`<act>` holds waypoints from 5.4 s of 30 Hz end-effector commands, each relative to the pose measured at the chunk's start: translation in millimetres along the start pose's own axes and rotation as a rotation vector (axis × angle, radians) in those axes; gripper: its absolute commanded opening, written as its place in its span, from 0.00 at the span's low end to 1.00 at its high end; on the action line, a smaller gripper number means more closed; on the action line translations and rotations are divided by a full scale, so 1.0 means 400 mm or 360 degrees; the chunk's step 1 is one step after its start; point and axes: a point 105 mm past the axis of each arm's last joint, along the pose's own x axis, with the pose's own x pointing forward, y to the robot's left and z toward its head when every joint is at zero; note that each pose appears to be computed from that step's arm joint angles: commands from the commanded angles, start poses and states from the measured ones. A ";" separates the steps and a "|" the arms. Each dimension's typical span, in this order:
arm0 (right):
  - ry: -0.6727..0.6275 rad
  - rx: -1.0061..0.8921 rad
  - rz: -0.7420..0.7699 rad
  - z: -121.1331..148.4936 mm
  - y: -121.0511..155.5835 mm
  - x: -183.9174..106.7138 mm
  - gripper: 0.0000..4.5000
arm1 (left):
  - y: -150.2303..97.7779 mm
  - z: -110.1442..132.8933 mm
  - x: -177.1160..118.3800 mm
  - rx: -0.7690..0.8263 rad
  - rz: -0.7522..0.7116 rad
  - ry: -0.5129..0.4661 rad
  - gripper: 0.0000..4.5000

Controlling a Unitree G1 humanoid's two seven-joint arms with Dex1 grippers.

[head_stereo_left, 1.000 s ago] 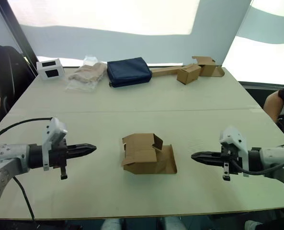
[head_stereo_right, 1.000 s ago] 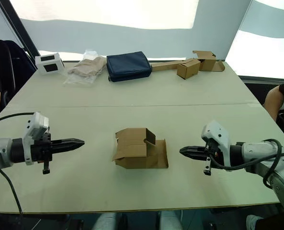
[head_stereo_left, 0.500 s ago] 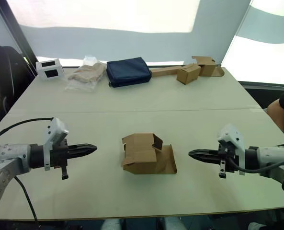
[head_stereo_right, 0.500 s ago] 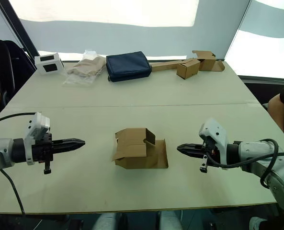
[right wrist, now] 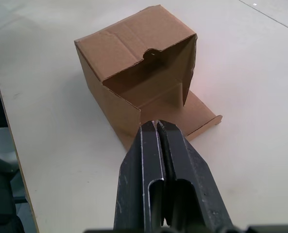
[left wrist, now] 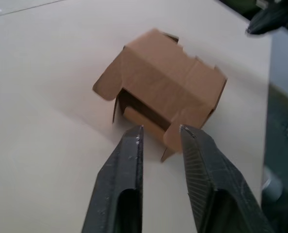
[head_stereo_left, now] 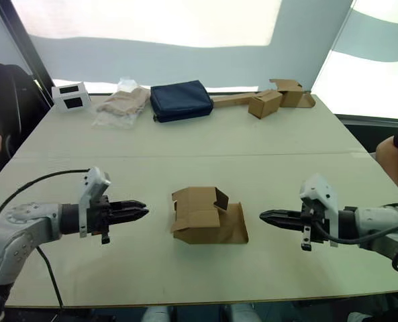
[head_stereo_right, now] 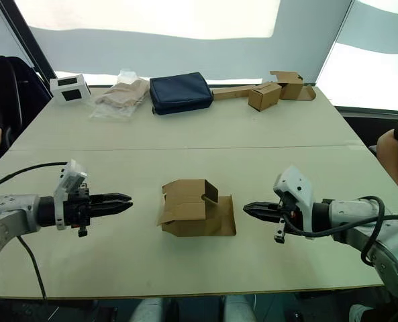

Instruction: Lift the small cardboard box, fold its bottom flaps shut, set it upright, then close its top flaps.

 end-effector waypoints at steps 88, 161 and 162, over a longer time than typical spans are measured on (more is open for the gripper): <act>-0.0087 -0.0089 -0.0295 0.010 -0.015 0.033 0.00 | -0.084 -0.081 0.372 -0.1397 -0.0759 0.0047 0.88; -0.0578 -0.0207 -0.0154 0.183 0.031 0.196 0.00 | -0.066 0.083 0.229 0.0366 -0.0712 -0.0027 0.03; -0.0570 -0.0203 -0.0141 0.180 0.034 0.194 0.00 | -0.065 0.086 0.231 0.0367 -0.0707 -0.0036 0.03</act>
